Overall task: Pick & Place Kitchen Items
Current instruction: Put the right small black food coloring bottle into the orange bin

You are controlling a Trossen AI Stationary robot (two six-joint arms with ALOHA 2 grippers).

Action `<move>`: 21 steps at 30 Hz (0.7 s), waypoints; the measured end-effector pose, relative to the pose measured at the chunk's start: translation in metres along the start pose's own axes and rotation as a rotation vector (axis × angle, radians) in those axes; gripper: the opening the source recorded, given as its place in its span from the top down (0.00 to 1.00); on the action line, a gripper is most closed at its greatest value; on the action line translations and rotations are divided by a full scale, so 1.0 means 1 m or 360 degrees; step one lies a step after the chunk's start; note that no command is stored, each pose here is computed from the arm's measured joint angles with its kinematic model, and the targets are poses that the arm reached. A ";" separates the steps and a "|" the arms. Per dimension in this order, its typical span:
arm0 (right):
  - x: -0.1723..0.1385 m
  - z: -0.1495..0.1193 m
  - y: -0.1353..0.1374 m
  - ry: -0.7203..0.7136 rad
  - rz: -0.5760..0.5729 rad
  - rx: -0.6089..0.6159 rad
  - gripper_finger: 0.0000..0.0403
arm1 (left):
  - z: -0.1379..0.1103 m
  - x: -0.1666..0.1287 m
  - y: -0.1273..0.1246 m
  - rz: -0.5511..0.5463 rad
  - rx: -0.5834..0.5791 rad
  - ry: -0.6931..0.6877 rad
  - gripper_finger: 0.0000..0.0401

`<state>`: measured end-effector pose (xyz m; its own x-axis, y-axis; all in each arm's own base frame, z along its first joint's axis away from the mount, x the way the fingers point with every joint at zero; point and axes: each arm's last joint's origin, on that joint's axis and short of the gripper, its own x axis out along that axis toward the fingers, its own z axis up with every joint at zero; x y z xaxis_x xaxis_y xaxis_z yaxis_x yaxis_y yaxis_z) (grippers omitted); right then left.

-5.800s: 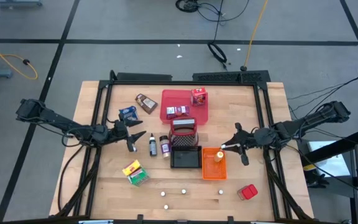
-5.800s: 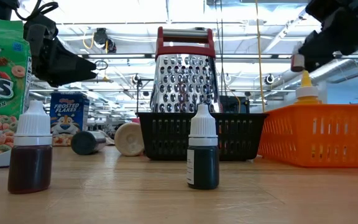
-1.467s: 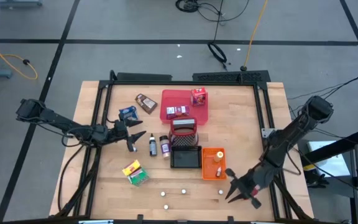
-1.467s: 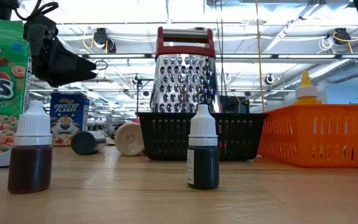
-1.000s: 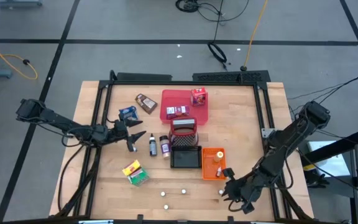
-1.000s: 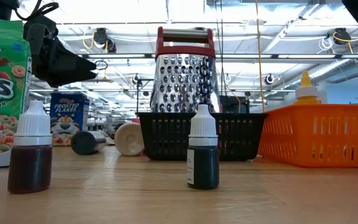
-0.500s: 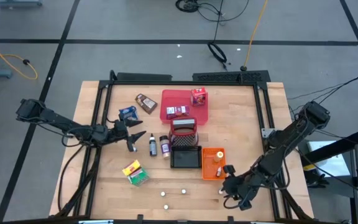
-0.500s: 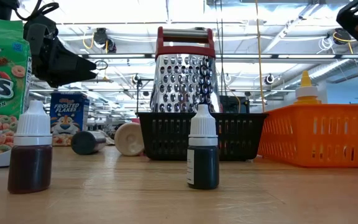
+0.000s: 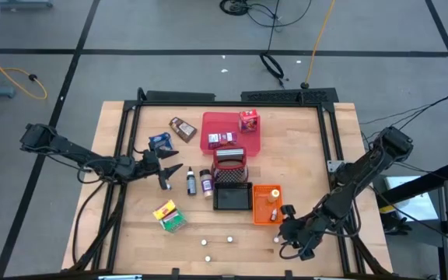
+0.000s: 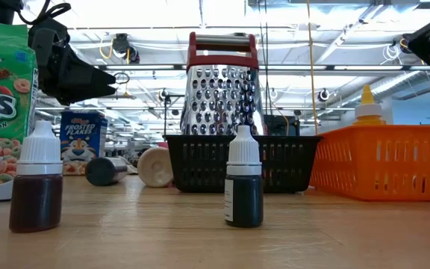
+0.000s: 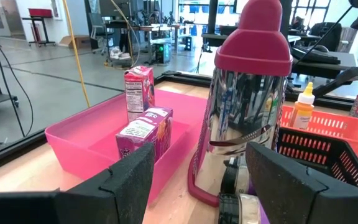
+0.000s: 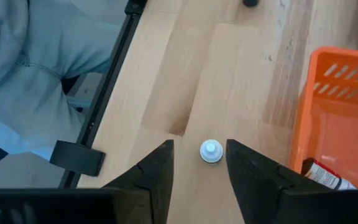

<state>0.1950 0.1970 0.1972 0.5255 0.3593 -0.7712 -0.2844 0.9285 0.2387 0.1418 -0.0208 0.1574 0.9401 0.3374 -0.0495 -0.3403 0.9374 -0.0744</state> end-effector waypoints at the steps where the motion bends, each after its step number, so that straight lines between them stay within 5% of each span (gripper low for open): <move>1: 0.000 -0.001 0.000 0.0003 -0.0002 0.0005 0.66 | 0.000 0.000 0.000 0.0000 0.0000 0.0000 0.36; 21: 0.014 -0.021 -0.013 -0.0050 0.0021 0.0049 0.65 | 0.000 0.000 0.000 0.0000 0.0000 0.0000 0.36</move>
<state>0.1891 0.1880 0.1714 0.5471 0.3738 -0.7490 -0.2669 0.9260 0.2671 0.1418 -0.0209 0.1574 0.9401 0.3373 -0.0496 -0.3403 0.9374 -0.0744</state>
